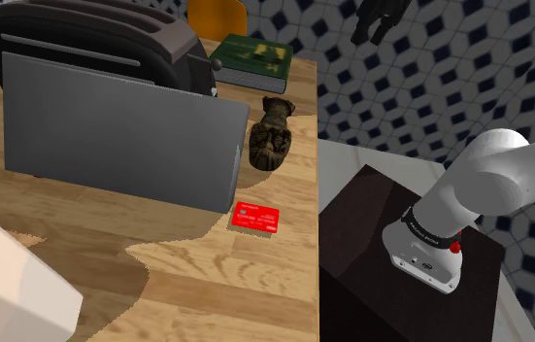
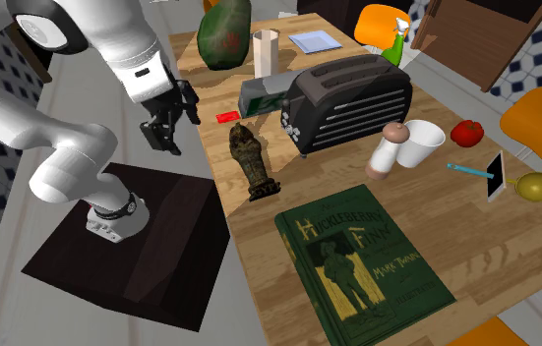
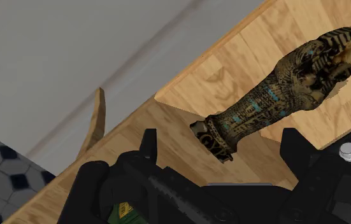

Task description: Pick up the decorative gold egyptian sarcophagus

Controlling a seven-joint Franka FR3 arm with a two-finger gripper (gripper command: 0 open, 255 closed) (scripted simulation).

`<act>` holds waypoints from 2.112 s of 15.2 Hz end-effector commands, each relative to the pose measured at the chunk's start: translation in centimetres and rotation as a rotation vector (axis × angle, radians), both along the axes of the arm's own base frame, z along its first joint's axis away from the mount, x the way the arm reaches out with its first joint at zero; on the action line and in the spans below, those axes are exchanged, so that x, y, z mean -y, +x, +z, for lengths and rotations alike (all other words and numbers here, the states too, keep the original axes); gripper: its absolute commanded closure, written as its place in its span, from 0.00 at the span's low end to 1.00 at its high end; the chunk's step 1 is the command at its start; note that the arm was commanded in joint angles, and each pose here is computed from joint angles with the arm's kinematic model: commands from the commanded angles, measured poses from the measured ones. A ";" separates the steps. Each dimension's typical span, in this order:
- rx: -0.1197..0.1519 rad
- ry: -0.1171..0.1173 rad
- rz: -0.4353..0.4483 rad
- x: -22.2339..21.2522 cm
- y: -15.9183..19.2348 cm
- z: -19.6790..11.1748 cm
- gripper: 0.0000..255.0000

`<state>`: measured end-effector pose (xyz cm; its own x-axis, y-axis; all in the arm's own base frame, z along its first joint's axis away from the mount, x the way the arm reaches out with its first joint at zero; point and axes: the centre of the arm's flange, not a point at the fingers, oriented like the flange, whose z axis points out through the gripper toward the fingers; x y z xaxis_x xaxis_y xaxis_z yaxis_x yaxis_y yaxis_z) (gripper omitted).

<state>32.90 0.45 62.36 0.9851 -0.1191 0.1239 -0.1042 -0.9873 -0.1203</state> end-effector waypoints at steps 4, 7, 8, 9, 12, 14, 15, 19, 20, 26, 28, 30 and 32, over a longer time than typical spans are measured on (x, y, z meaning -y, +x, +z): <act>-0.047 0.019 -0.134 -2.1 2.3 -2.7 0.00; -0.094 0.038 -0.268 -3.9 4.8 -5.6 0.00; -0.109 0.044 -0.313 -4.4 5.7 -6.5 0.00; -0.125 0.051 -0.358 -4.9 6.5 -7.5 0.00; -0.172 0.070 -0.492 -6.2 9.1 -10.4 0.00; -0.203 0.082 -0.581 -6.9 10.9 -12.5 0.00; -0.219 0.089 -0.626 -7.3 11.7 -13.5 0.00; -0.282 0.114 -0.805 -8.2 15.2 -17.8 0.00; -0.296 0.120 -0.846 -8.3 15.9 -18.8 0.00; -0.296 0.120 -0.846 -8.3 15.9 -21.9 0.00; -0.296 0.120 -0.846 -8.3 15.9 -22.8 0.00; -0.296 0.120 -0.846 -8.3 15.9 -22.8 0.00; -0.296 0.120 -0.846 -8.3 15.9 -22.7 1.00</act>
<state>48.86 8.78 39.73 0.5521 -0.8141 -0.1800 -0.8328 -0.5489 -0.0716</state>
